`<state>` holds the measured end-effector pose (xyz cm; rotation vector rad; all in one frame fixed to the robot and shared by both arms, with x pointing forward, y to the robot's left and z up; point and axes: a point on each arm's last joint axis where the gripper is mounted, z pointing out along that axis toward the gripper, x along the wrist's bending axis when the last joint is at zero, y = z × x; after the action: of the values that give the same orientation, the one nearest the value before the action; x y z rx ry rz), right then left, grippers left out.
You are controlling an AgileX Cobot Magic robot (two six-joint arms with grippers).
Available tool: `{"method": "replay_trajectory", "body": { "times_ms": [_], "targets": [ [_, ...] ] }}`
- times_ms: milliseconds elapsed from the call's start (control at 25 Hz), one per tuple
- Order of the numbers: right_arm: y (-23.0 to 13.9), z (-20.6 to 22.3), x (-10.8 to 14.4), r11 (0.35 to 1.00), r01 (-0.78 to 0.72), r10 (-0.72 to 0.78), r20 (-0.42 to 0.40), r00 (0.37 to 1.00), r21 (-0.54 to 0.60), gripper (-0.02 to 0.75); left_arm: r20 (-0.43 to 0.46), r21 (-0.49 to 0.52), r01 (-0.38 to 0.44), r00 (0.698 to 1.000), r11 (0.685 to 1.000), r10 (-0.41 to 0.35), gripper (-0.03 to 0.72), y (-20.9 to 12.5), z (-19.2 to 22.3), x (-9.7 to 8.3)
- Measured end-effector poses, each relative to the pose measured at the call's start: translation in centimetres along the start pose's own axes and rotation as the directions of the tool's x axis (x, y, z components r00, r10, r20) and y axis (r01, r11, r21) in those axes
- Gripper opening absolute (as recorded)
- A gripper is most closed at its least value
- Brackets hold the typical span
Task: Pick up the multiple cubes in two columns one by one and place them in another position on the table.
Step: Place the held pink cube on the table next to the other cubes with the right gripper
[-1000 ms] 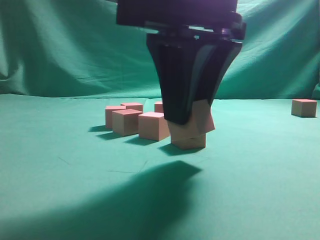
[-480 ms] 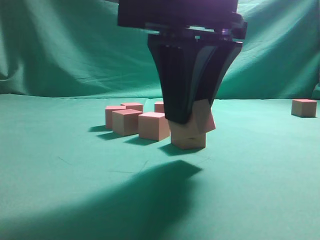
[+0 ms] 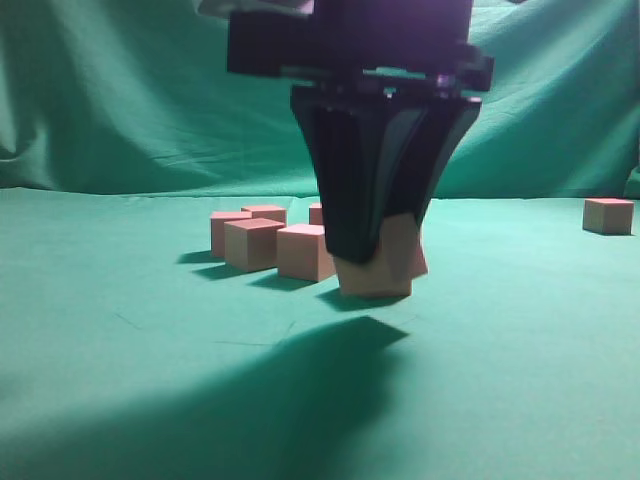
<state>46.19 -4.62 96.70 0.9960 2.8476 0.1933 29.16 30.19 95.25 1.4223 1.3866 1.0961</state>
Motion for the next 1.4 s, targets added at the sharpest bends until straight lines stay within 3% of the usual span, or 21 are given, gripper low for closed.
{"method": "replay_trajectory", "body": {
  "times_ms": [1400],
  "targets": [
    [0.45, 0.67, -0.08, 1.000, 0.000, 0.001, 0.012, 1.000, -0.028, 0.262, 0.000, 0.000, 0.000, 1.000, 1.000, 0.000, 0.000, 0.00, 0.00, 0.00]
  ]
}}
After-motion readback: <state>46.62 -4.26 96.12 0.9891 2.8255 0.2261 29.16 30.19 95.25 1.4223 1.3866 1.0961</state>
